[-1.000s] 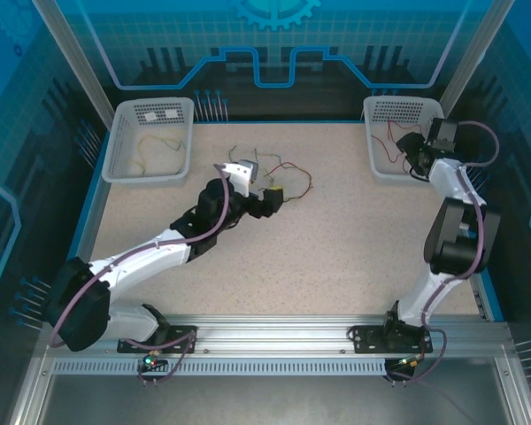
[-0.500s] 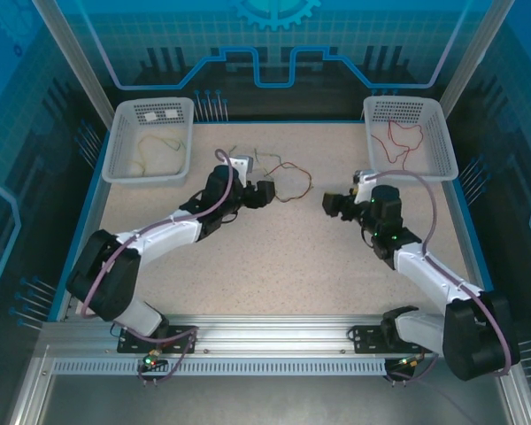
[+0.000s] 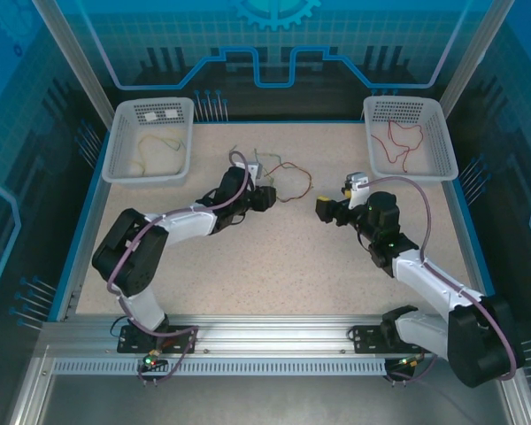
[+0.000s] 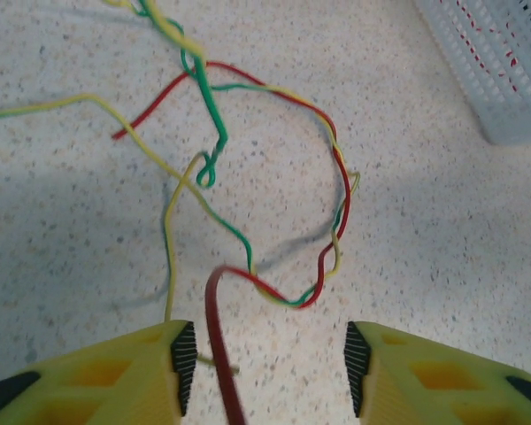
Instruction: Untangle the cables
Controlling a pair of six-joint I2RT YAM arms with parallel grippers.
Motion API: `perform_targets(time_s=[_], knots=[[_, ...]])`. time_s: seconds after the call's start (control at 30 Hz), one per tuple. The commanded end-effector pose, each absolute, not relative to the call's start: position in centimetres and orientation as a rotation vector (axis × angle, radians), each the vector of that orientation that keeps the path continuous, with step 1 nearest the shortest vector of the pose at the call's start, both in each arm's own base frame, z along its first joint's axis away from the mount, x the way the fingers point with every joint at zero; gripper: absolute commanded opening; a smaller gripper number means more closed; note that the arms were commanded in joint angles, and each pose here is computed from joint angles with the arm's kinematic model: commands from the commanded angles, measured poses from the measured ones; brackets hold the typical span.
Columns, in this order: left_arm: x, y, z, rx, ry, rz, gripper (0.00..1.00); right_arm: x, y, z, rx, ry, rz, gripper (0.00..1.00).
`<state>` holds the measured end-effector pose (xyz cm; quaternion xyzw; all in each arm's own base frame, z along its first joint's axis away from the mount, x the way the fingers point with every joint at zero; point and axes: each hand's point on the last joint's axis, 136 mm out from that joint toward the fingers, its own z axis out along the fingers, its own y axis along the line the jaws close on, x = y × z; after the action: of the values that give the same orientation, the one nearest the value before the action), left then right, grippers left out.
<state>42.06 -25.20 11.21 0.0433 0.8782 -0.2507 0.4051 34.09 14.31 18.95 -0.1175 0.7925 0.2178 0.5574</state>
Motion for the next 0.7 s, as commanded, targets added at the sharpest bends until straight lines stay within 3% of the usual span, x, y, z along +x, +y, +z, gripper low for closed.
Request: perform_targets(time_s=[0.0, 0.07, 0.2, 0.3, 0.67], knots=[[43.5, -25.4, 12.4, 0.119, 2.163, -0.605, 0.45, 33.5, 15.1, 20.7, -0.333, 1.805, 0.527, 0.86], [43.9, -25.2, 12.2, 0.117, 2.169, -0.57, 0.27, 33.1, 15.2, 20.6, -0.344, 1.802, 0.527, 0.86], [44.3, -24.9, 11.7, 0.123, 2.192, -0.528, 0.18, 32.5, 14.9, 20.2, -0.337, 1.804, 0.523, 0.87], [44.1, -24.8, 11.6, 0.118, 2.21, -0.519, 0.0, 32.1, 14.9, 20.3, -0.34, 1.799, 0.523, 0.87], [40.1, -27.0, 18.3, 0.185, 2.04, -0.707, 0.0, 31.1, 18.8, 19.8, -0.527, 1.754, 0.525, 0.9]])
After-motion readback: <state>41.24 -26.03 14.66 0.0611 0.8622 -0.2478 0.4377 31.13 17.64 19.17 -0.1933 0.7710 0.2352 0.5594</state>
